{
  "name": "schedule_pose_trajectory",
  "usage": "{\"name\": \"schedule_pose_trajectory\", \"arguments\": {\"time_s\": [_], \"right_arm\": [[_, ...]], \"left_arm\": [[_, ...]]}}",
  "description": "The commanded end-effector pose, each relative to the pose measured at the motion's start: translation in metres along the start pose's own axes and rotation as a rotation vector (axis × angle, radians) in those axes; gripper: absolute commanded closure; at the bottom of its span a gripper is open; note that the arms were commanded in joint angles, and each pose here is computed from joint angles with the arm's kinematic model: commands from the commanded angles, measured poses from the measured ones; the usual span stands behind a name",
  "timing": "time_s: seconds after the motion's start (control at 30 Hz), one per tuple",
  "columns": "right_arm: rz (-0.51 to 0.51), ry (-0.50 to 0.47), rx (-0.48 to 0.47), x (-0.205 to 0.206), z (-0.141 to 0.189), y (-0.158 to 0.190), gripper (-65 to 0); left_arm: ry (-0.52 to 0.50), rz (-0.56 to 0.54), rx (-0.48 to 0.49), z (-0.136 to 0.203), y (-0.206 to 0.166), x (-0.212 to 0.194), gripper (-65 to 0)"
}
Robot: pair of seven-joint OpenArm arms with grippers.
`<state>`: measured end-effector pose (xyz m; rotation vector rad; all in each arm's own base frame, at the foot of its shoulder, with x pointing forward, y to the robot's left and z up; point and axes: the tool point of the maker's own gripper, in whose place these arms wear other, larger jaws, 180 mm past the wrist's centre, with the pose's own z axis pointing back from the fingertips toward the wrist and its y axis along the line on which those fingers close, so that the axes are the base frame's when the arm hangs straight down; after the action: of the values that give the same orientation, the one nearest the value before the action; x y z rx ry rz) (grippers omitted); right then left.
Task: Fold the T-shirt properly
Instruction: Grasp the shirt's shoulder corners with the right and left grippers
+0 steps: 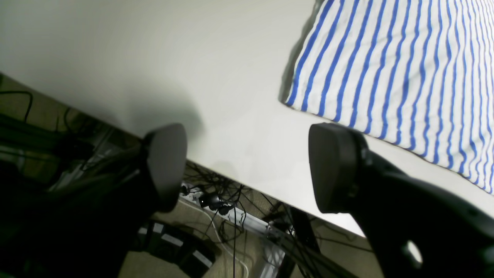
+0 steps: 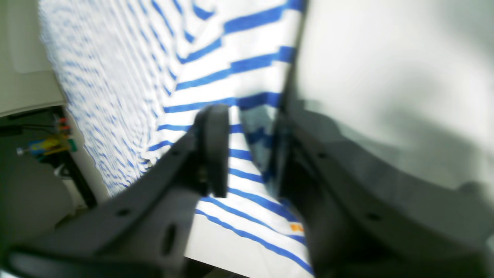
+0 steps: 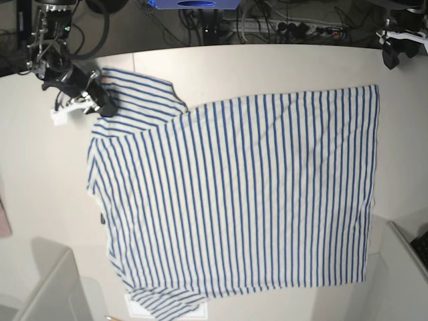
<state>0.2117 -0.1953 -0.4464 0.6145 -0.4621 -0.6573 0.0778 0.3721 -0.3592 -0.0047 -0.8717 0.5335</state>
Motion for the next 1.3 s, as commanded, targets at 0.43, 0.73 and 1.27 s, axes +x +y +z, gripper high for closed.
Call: {"name": "schedule_pose_trajectory", "arguments": {"time_s": [0.43, 0.73, 1.27], "right_arm": [[0.007, 0.027, -0.061, -0.004, 0.004, -0.014, 0.0], [0.005, 0.021, -0.061, -0.002, 0.005, -0.014, 0.0], [0.011, 0.015, -0.056, 0.001, 0.005, -0.011, 0.0]], "left_arm": [[0.046, 0.088, -0.077, -0.037, -0.018, -0.009, -46.2], [0.092, 0.199, -0.127, -0.071, -0.032, -0.024, -46.2], [0.136, 0.277, -0.204, -0.104, -0.061, -0.041, -43.9]]}}
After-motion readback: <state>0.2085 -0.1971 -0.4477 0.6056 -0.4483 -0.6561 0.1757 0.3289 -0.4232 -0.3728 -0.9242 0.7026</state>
